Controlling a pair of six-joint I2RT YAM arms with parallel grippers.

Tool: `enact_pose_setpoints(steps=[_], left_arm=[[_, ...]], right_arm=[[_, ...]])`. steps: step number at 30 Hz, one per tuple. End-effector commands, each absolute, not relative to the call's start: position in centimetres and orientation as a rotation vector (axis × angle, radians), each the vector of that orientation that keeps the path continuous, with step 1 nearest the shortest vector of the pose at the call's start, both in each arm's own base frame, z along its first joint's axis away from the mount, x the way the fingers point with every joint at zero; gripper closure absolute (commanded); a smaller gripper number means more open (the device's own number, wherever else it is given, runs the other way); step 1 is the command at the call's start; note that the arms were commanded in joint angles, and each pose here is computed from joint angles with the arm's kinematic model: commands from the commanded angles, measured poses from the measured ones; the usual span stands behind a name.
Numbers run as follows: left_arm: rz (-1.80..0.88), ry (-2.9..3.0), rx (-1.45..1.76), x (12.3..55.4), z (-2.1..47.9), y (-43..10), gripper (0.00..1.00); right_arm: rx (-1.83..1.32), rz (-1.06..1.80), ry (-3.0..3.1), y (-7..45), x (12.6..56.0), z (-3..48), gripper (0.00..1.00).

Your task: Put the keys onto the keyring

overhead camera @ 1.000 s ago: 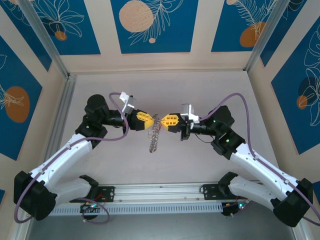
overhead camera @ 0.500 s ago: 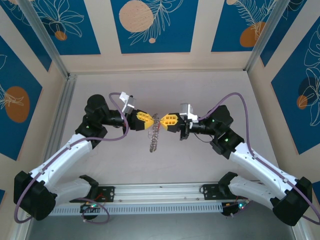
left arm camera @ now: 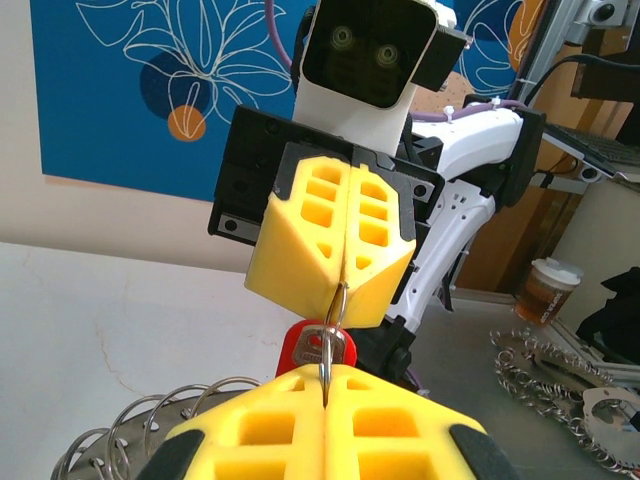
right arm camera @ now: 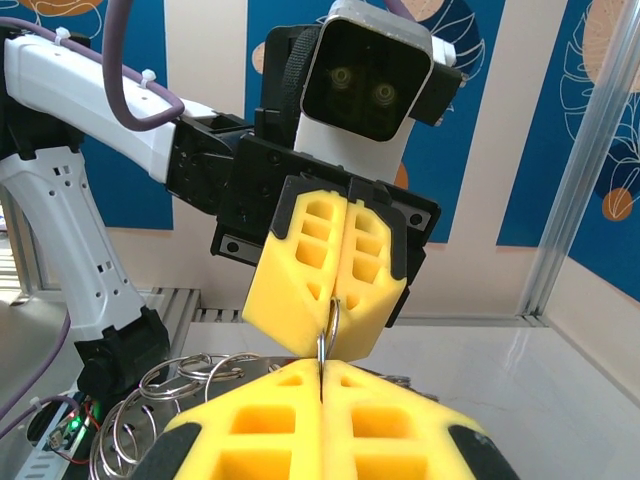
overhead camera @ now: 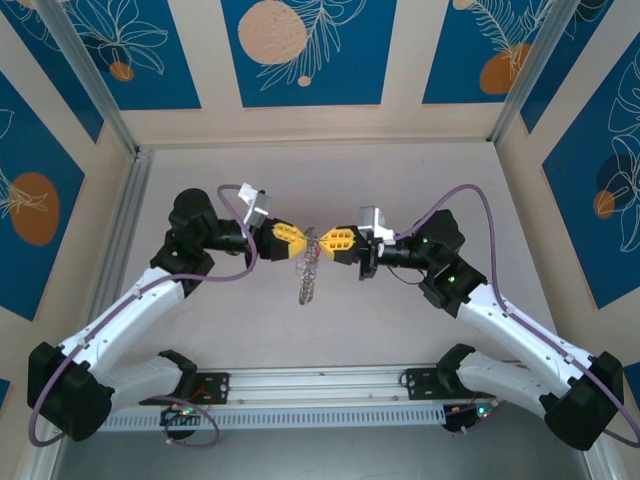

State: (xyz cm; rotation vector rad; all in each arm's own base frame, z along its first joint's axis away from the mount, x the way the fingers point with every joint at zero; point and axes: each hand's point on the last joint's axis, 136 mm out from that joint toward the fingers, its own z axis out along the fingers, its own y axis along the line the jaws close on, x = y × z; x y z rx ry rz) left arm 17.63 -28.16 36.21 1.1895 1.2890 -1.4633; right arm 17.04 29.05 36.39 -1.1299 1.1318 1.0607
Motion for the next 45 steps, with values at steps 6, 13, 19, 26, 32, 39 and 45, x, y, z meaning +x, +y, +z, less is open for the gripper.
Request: enact_pose_setpoints(steps=[6, 13, 19, 26, 32, 39, 45], left_arm=[[-1.439, 1.215, 1.212, 17.0, 38.0, -27.7, 1.00], [-1.442, 1.223, 1.208, 17.1, 37.9, -27.8, 1.00], [-1.439, 1.234, 1.205, 17.1, 37.8, -27.8, 1.00], [-1.436, 1.242, 1.200, 17.2, 37.8, -27.8, 1.00], [-1.435, 1.241, 1.200, 17.2, 37.9, -27.8, 1.00], [-1.435, 1.241, 1.198, 17.2, 37.9, -27.8, 1.00], [-1.438, 1.222, 1.196, 17.0, 38.3, -27.7, 1.00]], right_arm=[[-1.139, 1.082, 1.117, 29.5, 16.8, 36.8, 1.00], [-1.141, 1.034, 1.110, 29.5, 16.6, 36.8, 1.00], [-1.144, 0.989, 1.093, 29.5, 16.3, 37.0, 1.00], [-1.151, 0.902, 1.070, 29.8, 15.9, 36.8, 1.00], [-1.172, 0.818, 1.064, 30.4, 15.8, 36.1, 1.00], [-1.172, 0.746, 1.062, 30.6, 15.8, 35.7, 1.00], [-1.190, 0.658, 1.067, 30.9, 15.9, 34.7, 1.00]])
